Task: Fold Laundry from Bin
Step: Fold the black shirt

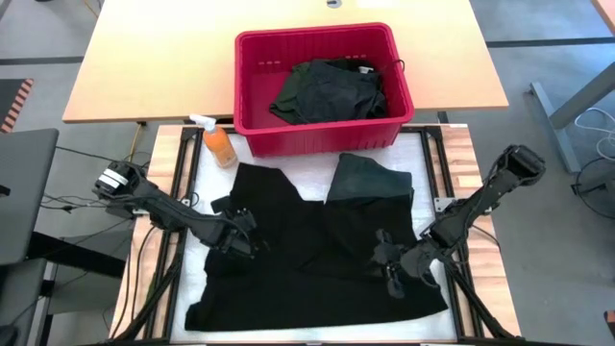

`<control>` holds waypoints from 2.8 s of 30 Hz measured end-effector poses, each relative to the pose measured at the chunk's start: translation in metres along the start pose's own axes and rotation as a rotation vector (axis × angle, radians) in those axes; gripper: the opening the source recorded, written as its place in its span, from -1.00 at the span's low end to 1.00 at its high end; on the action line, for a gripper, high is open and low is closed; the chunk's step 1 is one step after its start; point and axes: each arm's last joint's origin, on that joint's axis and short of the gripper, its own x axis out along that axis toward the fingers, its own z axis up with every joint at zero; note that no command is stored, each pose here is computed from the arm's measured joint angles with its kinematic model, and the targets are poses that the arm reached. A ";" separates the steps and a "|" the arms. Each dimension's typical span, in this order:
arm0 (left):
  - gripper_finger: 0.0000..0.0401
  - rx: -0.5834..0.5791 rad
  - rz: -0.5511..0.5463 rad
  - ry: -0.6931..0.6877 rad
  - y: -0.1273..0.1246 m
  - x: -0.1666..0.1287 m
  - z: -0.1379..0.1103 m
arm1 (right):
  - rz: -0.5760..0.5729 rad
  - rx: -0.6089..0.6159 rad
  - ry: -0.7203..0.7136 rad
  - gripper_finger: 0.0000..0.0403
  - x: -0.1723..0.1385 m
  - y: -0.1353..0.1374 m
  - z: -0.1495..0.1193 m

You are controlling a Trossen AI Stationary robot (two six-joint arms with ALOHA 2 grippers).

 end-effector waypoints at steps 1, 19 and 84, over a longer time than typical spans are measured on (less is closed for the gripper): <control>-0.36 0.020 -0.005 0.009 0.001 -0.004 0.002 | 0.005 -0.010 -0.011 -0.47 0.000 0.000 0.001; -0.36 0.070 -0.604 -0.328 0.008 -0.003 0.029 | -0.013 -0.086 -0.075 -0.47 0.002 -0.003 0.009; -1.00 0.160 -0.912 -0.256 -0.061 -0.117 0.033 | -0.007 -0.080 -0.085 -0.47 0.002 -0.003 0.010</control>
